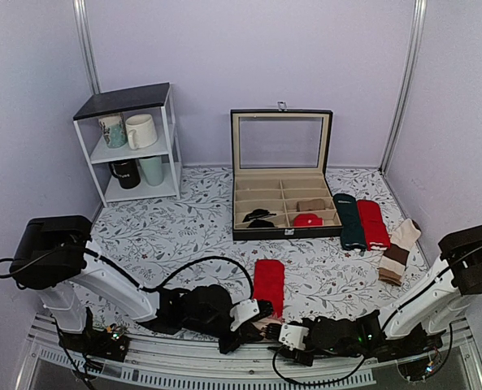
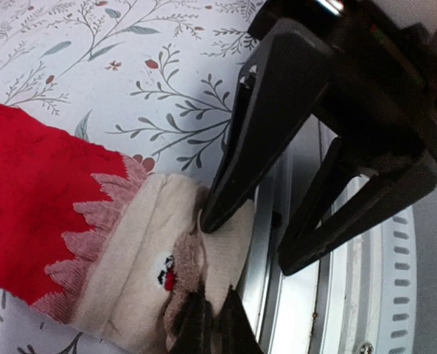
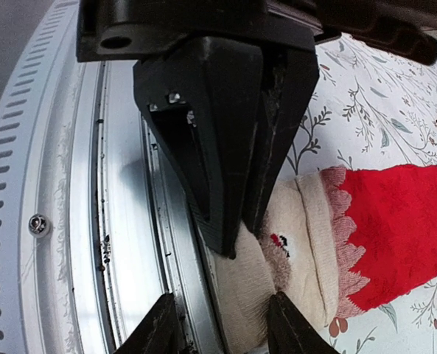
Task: Roll the socks
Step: Roll the sock at the center of the board.
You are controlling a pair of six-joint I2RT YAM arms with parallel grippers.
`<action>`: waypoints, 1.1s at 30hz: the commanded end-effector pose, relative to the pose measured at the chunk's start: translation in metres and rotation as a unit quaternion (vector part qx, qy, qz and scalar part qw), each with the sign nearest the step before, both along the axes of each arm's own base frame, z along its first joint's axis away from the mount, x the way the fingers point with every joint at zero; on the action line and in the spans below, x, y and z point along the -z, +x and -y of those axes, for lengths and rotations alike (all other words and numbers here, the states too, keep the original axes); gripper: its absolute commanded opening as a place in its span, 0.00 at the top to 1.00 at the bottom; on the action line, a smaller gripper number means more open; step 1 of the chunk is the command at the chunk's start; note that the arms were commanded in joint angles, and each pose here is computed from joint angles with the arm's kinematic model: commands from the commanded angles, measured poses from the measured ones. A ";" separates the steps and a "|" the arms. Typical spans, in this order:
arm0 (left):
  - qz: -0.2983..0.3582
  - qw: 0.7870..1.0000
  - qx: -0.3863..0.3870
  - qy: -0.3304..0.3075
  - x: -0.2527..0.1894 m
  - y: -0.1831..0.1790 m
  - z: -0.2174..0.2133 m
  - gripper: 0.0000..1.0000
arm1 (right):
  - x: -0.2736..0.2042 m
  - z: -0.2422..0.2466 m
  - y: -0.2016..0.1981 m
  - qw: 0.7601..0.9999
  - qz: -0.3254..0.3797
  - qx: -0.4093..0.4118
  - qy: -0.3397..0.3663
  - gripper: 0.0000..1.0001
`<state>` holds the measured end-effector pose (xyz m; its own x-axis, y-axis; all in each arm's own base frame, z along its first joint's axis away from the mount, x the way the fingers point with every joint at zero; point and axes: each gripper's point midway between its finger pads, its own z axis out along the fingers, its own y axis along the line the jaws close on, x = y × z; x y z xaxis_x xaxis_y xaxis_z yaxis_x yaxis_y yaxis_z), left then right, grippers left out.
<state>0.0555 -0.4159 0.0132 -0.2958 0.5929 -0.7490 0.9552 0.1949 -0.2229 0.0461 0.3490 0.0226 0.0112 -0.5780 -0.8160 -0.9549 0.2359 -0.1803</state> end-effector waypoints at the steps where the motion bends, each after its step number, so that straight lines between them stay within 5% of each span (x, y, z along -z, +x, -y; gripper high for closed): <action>1: -0.046 0.985 0.011 0.169 0.077 -0.018 -0.070 1.00 | 0.025 0.007 0.004 0.999 -0.020 0.023 -0.040 0.62; 6: -0.050 0.986 0.022 0.159 0.074 -0.021 -0.068 1.00 | 0.040 0.015 0.006 0.996 -0.038 0.051 -0.068 0.86; 10: -0.044 0.988 0.020 0.147 0.068 -0.020 -0.067 0.94 | 0.044 0.020 0.007 0.993 -0.063 0.074 -0.069 0.94; 21: 0.088 0.995 0.054 0.007 -0.025 -0.012 -0.052 0.58 | 0.054 0.038 0.002 0.974 -0.183 0.126 -0.052 0.96; 33: 0.216 0.971 0.099 -0.029 -0.048 -0.006 -0.041 0.57 | 0.068 0.048 -0.005 0.916 -0.350 0.192 -0.046 0.95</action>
<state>0.0457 -0.3696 0.0582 0.0517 0.5772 -0.8150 0.9957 0.0336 0.0869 0.0567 0.3482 0.0166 -0.5794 -0.3638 -0.7294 -0.7891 0.4745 0.3902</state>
